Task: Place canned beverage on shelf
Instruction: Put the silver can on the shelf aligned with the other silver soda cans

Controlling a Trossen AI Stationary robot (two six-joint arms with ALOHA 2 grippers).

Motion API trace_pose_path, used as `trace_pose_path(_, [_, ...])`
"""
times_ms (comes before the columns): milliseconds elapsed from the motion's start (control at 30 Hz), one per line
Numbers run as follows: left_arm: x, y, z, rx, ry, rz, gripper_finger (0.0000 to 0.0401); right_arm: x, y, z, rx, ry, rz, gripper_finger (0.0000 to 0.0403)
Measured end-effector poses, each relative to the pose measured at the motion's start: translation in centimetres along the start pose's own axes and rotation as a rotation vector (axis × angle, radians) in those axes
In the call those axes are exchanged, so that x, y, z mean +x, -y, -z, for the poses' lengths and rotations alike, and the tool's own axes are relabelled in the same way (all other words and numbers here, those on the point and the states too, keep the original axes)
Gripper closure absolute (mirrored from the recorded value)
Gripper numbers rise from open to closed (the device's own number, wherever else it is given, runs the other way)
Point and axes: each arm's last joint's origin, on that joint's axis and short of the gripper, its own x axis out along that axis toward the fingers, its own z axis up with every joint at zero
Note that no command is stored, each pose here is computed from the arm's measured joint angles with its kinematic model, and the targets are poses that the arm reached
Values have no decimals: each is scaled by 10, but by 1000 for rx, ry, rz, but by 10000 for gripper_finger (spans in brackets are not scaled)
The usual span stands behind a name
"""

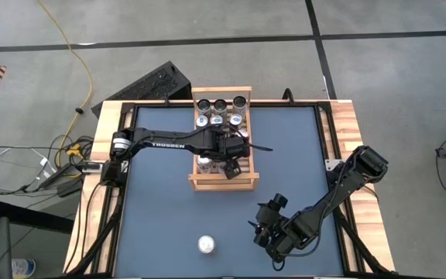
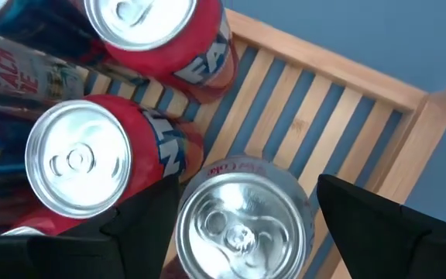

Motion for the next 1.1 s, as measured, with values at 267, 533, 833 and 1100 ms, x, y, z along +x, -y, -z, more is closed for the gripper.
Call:
trace_pose_path(267, [1,3,-7,-32,77,15,106,0,0,0,0,0,0,97])
trace_pose_path(533, [-28,8,-19,135,113,98,106,0,0,0,0,-3,-2,97])
trace_pose_path(833, [-172,21,15,421,186,251,106,0,1,1,-8,-11,5,97])
trace_pose_path(1100, [-219,73,77,524,160,336,106,0,2,1,-8,-14,9,97])
